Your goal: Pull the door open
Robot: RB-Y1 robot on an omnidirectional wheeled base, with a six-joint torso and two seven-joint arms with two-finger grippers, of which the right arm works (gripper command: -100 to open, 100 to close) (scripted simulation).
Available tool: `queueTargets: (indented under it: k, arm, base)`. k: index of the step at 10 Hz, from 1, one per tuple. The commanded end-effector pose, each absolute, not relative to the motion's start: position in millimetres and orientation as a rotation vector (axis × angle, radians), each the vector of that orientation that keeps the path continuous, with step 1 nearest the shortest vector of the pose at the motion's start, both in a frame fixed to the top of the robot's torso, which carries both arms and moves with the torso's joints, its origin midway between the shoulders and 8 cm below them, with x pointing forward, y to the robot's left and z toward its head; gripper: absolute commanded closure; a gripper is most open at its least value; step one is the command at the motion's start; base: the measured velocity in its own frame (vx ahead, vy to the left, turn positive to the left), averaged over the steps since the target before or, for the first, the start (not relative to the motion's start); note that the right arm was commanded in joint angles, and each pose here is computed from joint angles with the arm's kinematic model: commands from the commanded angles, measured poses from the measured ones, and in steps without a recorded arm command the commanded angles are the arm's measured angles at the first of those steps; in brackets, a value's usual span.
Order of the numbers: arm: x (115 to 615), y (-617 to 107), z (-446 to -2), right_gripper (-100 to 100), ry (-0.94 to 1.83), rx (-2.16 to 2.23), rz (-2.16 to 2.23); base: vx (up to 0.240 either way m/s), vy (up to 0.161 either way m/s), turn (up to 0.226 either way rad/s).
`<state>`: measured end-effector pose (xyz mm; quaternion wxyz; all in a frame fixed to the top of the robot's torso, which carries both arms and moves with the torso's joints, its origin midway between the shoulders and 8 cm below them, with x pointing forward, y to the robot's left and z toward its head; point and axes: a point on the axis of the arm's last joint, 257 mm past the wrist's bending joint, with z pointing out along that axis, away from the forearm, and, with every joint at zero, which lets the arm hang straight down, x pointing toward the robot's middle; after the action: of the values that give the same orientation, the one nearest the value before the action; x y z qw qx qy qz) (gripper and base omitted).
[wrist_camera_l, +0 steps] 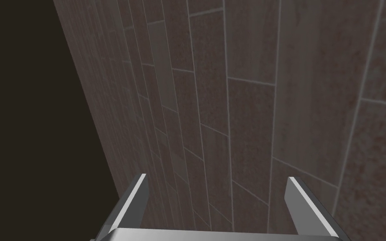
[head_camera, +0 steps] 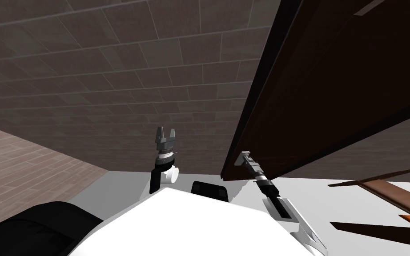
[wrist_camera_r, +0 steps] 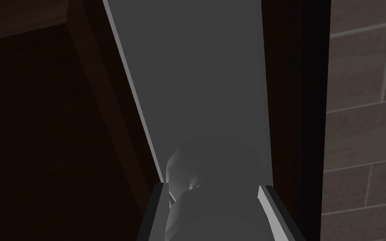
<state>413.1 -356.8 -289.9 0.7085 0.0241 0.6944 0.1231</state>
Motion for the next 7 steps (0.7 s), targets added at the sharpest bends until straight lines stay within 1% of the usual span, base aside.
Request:
queueTargets:
  k: [1, 3, 5, 6, 7]
  arm:
    - [412.1, -351.8, -287.7, 100, 1.528, 0.12, 0.342]
    - [411.1, -351.9, -284.4, 100, 1.509, 0.205, 0.412]
    - [410.4, -352.0, -282.6, 100, 1.496, 0.262, 0.461]
    - [409.7, -352.2, -280.8, 100, 1.482, 0.308, 0.499]
    - [409.7, -352.2, -280.8, 100, 1.482, 0.313, 0.504]
  base:
    - [-0.085, -0.056, 0.139]
    - [-0.087, -0.066, 0.128]
    - [-0.055, -0.041, 0.079]
    - [-0.072, -0.044, 0.16]
    - [-0.054, -0.04, 0.067]
